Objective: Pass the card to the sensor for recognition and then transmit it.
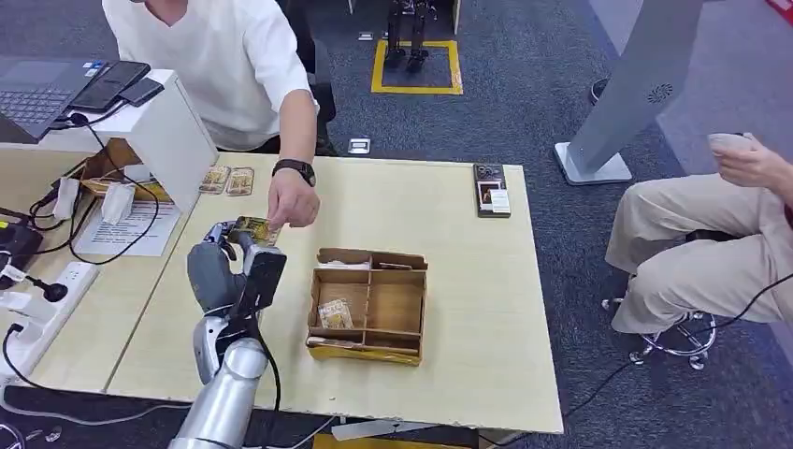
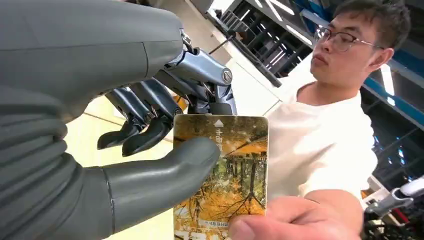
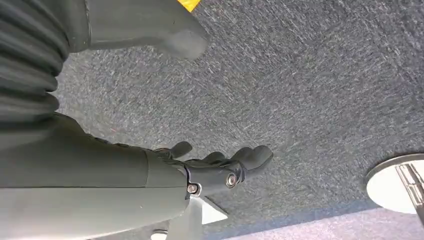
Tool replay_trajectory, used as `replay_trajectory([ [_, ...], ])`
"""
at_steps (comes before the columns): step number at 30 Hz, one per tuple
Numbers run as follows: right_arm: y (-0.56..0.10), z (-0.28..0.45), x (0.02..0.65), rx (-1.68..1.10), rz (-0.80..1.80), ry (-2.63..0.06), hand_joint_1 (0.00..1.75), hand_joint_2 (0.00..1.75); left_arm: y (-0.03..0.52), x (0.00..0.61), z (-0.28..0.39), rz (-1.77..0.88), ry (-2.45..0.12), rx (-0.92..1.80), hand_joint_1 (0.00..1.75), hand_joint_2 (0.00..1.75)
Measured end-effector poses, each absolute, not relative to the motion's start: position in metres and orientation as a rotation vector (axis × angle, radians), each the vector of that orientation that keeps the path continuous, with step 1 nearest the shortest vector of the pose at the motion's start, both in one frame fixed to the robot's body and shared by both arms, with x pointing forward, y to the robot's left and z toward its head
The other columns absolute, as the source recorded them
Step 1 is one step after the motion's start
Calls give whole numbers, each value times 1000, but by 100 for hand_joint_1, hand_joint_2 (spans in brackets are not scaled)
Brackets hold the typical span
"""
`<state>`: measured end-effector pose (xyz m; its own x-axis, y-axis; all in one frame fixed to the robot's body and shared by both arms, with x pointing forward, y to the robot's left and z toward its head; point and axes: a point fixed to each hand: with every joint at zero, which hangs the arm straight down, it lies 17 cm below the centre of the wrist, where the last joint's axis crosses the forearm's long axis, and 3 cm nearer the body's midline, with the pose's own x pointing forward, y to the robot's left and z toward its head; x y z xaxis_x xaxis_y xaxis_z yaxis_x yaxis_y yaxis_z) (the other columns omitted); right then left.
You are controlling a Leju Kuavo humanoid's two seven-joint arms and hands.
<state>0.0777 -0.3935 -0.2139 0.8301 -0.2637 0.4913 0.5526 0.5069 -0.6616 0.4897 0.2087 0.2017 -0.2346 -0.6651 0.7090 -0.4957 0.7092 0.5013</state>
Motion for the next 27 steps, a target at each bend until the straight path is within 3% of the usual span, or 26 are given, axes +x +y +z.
replay_trajectory([
  [7,-393,-215,78,-911,-505,-346,0,175,211,493,199,-225,-1879,928,175,175],
  [8,-393,-215,78,-911,-505,-346,0,175,210,493,199,-225,-1883,929,147,175],
  [11,-393,-215,78,-911,-507,-345,0,175,209,493,200,-217,-1887,924,147,175],
  [12,-393,-215,78,-911,-507,-345,0,175,209,493,200,-218,-1889,924,0,175],
  [27,-392,-216,74,-910,-539,-334,0,175,195,478,238,-197,-2041,937,0,175],
])
